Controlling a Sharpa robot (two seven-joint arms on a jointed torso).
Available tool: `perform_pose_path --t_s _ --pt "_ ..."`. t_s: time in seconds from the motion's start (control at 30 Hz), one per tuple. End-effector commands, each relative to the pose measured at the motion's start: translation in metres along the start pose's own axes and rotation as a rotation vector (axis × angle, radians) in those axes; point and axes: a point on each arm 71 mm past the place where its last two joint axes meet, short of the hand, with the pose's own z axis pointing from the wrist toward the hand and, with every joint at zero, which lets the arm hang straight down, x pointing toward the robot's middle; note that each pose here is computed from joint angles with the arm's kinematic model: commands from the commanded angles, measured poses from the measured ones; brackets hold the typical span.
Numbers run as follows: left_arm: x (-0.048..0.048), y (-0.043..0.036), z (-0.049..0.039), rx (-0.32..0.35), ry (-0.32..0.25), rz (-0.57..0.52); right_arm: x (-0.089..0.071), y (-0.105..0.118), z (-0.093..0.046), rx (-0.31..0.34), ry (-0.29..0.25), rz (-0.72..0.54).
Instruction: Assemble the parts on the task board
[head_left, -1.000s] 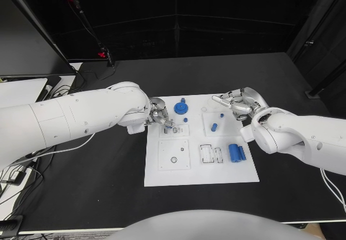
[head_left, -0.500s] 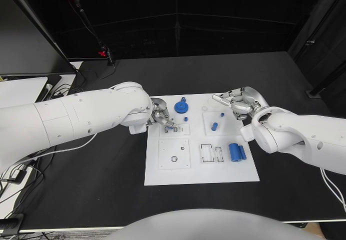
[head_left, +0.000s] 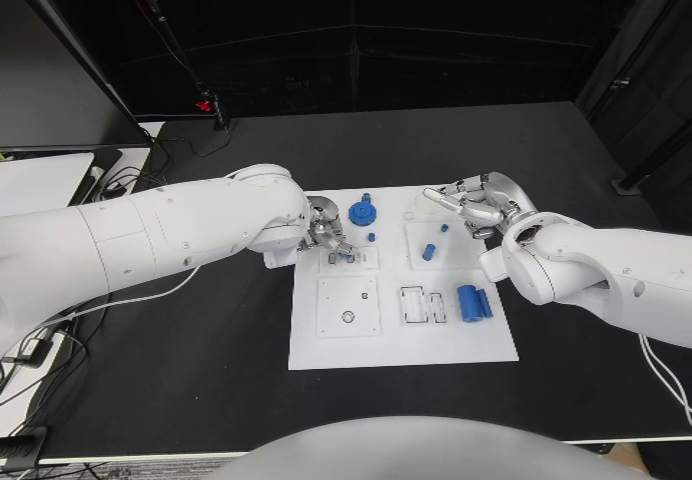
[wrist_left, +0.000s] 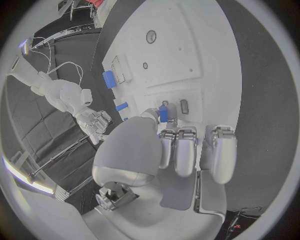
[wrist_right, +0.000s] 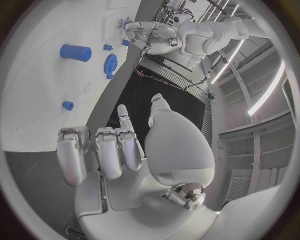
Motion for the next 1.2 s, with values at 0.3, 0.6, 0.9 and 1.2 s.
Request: perform_pose_path --t_s 0.3,0.6,0.9,1.2 --pt "0.0022 -0.0022 0.0009 -0.012 0.022 0.018 0.0015 0.0019 -0.0005 -0.008 0.007 0.009" --pt "0.0022 -0.0006 0.0012 -0.029 0.022 0.018 0.0014 0.0018 -0.0006 -0.008 0.009 0.009" --pt "0.0024 -0.0011 0.003 -0.041 0.03 0.023 0.002 0.002 -0.0005 -0.009 0.012 0.01" --pt "0.0033 -0.0031 0.0047 -0.039 0.038 0.028 0.0021 0.0022 -0.0009 -0.01 0.013 0.01"
